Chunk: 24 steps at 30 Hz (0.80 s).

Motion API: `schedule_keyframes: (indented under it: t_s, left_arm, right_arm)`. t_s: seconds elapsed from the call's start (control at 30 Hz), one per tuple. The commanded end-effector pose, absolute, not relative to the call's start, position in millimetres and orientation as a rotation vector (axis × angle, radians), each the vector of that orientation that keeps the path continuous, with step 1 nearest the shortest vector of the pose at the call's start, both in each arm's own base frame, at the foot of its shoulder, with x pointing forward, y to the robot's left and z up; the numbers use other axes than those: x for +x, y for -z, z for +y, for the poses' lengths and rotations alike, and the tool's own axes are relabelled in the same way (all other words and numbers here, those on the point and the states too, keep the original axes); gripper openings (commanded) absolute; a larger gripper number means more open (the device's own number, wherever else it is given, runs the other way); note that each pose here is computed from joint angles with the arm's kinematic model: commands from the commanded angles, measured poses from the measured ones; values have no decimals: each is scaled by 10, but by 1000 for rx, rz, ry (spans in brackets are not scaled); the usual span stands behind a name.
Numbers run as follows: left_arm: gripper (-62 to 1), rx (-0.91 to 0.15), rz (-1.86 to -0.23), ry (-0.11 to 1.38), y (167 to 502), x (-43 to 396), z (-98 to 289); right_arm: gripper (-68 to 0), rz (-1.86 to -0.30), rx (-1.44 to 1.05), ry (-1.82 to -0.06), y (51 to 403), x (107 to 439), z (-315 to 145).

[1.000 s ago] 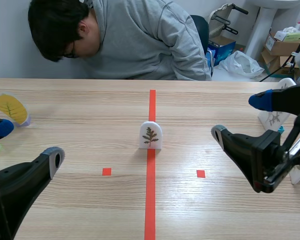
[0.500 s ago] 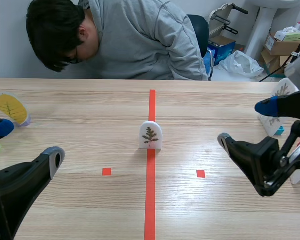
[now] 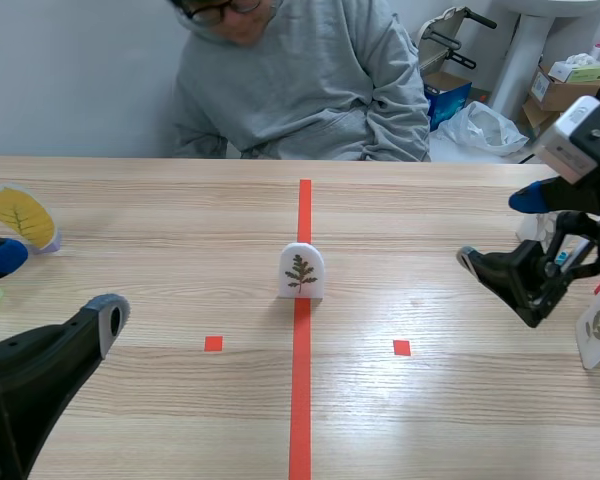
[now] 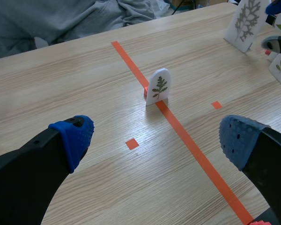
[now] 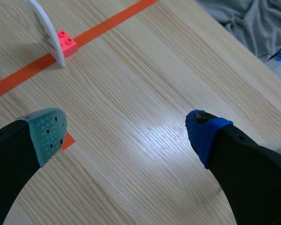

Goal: Do the leaf sorting experiment

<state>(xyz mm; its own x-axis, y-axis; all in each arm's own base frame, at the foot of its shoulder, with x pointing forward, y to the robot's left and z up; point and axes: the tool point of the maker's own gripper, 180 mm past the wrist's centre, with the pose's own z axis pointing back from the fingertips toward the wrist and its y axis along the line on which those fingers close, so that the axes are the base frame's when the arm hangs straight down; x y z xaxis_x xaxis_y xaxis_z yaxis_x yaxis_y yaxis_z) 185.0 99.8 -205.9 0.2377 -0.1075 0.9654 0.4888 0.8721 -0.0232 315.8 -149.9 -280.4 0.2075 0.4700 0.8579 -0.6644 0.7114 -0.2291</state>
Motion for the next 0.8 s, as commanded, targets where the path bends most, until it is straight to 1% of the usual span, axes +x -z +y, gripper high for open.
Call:
schedule_keyframes:
  t_s: [0.0,0.13,0.3,0.5,0.77]
  left_arm:
    - [-37,-359,-1290,412,2021,1864,998]
    - [-37,-357,-1293,396,2019,1867,1006]
    - [-37,-354,-1300,365,2016,1872,1021]
    - [-37,-352,-1303,354,2015,1874,1027]
    - [-37,-352,-1303,354,2014,1874,1027]
  right_arm:
    - [-157,-1150,232,-813,2713,3312,-1420]
    - [-157,-1118,291,-830,2936,3564,-1234]
    - [-157,-1067,358,-881,3206,3754,-854]
    - [-157,-1026,433,-952,3394,3796,-291]
    - [-157,-1015,465,-986,3599,3750,238]
